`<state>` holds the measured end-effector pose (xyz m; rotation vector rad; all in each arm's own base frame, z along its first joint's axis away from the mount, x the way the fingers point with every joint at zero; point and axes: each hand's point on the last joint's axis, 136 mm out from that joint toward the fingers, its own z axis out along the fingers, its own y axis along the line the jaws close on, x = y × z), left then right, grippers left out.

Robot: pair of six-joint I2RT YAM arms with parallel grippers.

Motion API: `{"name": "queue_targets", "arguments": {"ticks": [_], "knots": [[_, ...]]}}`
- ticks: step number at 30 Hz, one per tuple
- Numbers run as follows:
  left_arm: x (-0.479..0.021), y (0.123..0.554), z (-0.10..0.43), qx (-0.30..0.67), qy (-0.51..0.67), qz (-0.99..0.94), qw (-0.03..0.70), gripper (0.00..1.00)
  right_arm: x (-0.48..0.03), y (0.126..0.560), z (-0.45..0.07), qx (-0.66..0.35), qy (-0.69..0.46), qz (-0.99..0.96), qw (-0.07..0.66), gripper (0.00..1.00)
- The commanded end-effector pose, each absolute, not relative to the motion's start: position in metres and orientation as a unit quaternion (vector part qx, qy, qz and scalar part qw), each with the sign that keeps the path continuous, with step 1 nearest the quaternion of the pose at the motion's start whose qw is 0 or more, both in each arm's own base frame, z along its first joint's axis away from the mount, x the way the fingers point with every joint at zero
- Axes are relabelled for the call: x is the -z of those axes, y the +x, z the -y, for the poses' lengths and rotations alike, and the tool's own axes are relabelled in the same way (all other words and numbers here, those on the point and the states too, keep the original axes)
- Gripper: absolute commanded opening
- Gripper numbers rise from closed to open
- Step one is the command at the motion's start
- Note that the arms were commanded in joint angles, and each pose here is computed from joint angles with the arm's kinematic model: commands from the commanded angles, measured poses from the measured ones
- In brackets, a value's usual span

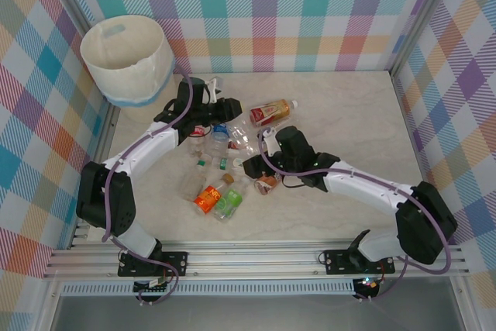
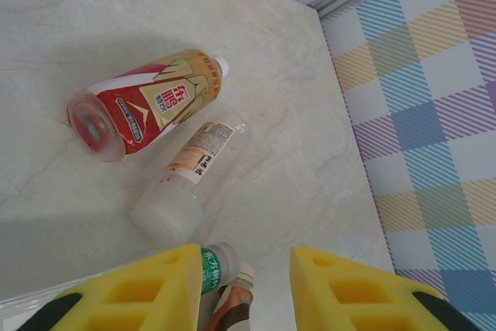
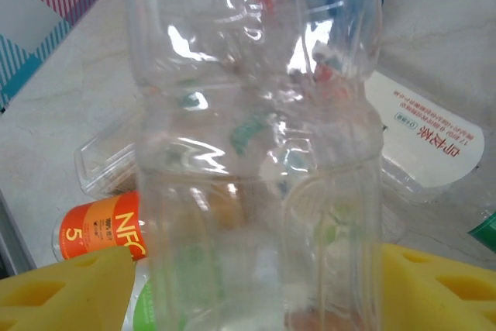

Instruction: Put the plastic bottles in the bin

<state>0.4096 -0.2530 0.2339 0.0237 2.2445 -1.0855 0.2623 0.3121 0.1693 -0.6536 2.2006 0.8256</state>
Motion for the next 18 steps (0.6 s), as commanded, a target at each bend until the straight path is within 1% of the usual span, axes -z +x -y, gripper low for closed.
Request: {"name": "queue_targets", "arguments": {"ticks": [1,7,9,12,15,18], "knots": [[-0.259,0.412,0.25,0.416,0.02,-0.84,0.347,0.0,-0.193,0.263,-0.311,-0.329,-0.244,-0.828,0.383,0.84],[-0.265,0.413,0.243,0.416,0.015,-0.839,0.351,0.0,-0.213,0.26,-0.302,-0.347,-0.22,-0.814,0.411,0.97],[-0.265,0.413,0.24,0.415,0.013,-0.839,0.35,0.0,-0.219,0.259,-0.298,-0.351,-0.209,-0.81,0.42,1.0],[-0.27,0.412,0.236,0.428,0.008,-0.834,0.349,0.0,-0.225,0.263,-0.287,-0.343,-0.179,-0.812,0.437,1.0],[-0.281,0.415,0.227,0.453,-0.011,-0.82,0.35,0.0,-0.224,0.272,-0.268,-0.308,-0.132,-0.826,0.454,1.0],[-0.291,0.418,0.212,0.431,-0.027,-0.82,0.375,0.0,-0.22,0.278,-0.249,-0.285,-0.083,-0.832,0.468,1.0]]}}
